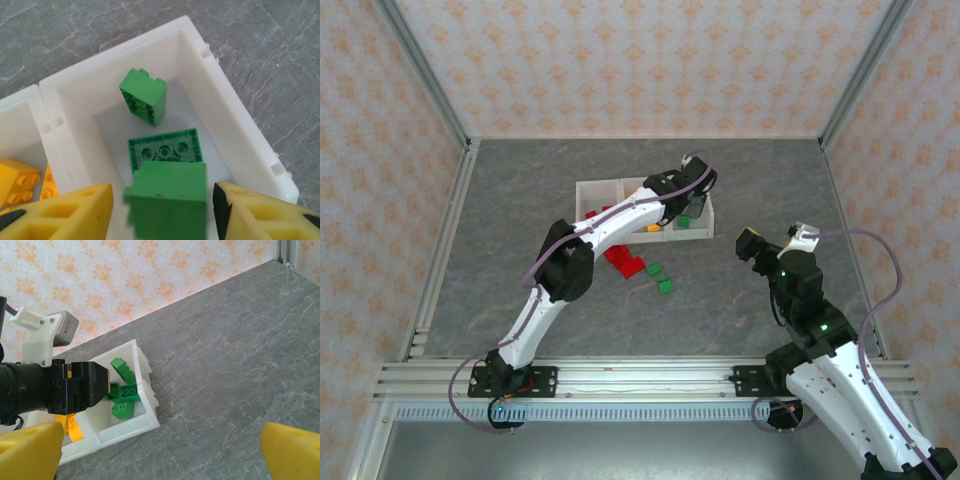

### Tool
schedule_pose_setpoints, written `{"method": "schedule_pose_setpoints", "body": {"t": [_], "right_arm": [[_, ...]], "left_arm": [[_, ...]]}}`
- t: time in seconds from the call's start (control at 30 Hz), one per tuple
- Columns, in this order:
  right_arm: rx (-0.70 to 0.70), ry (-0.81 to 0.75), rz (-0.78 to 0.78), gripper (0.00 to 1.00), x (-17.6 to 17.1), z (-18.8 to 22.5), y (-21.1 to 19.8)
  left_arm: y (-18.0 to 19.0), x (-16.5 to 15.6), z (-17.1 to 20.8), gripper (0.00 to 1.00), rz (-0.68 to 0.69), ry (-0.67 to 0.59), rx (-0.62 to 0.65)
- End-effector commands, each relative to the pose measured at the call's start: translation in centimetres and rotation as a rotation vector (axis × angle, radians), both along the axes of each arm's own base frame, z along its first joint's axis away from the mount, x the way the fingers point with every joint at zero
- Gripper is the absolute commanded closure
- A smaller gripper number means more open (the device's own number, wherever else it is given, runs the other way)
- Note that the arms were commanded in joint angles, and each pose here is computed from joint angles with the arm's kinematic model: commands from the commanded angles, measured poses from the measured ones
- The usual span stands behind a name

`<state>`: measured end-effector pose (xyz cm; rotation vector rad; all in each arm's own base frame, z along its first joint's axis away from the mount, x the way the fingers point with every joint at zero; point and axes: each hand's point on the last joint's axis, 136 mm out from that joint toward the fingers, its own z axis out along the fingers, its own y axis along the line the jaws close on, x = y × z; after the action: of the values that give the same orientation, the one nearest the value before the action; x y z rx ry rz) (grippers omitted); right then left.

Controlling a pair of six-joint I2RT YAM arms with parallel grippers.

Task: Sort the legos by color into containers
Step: Place the lego in the container, then pick up the lego from the center of the table.

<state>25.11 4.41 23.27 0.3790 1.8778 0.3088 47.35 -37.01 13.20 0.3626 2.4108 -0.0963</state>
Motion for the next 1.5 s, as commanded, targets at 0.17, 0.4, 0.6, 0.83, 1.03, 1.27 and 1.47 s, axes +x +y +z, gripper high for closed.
{"method": "schedule_pose_setpoints", "body": {"t": [0.17, 0.4, 0.6, 0.83, 1.03, 1.27, 1.47], "right_arm": [[0.002, -0.013, -0.018, 0.00, -0.2, 0.7, -0.4], [0.004, -0.004, 0.007, 0.00, 0.0, 0.4, 0.1], [0.006, -0.011, -0.010, 0.00, 0.1, 0.4, -0.2], [0.007, 0.000, 0.005, 0.00, 0.3, 0.0, 0.2], [0.010, 0.002, 0.015, 0.00, 0.2, -0.1, 0.4], [0.013, -0.008, -0.003, 0.00, 0.1, 0.2, 0.0], [0.020, -0.025, -0.007, 0.00, -0.1, 0.5, -0.1]], "left_arm": [[1.3, 0.3, 4.2, 0.31, 0.045, -0.064, -0.011], [4.5, -5.8, 6.7, 0.05, 0.109, -0.096, -0.096], [7.1, -12.4, 5.7, 0.01, 0.204, -0.060, -0.196], [6.2, -18.2, 1.1, 0.01, 0.268, 0.048, -0.294], [5.9, -19.7, -2.4, 0.01, 0.334, 0.094, -0.292], [3.6, -20.5, -5.3, 0.05, 0.309, 0.156, -0.254], [3.5, -20.6, -7.2, 0.12, 0.320, 0.180, -0.213]]}}
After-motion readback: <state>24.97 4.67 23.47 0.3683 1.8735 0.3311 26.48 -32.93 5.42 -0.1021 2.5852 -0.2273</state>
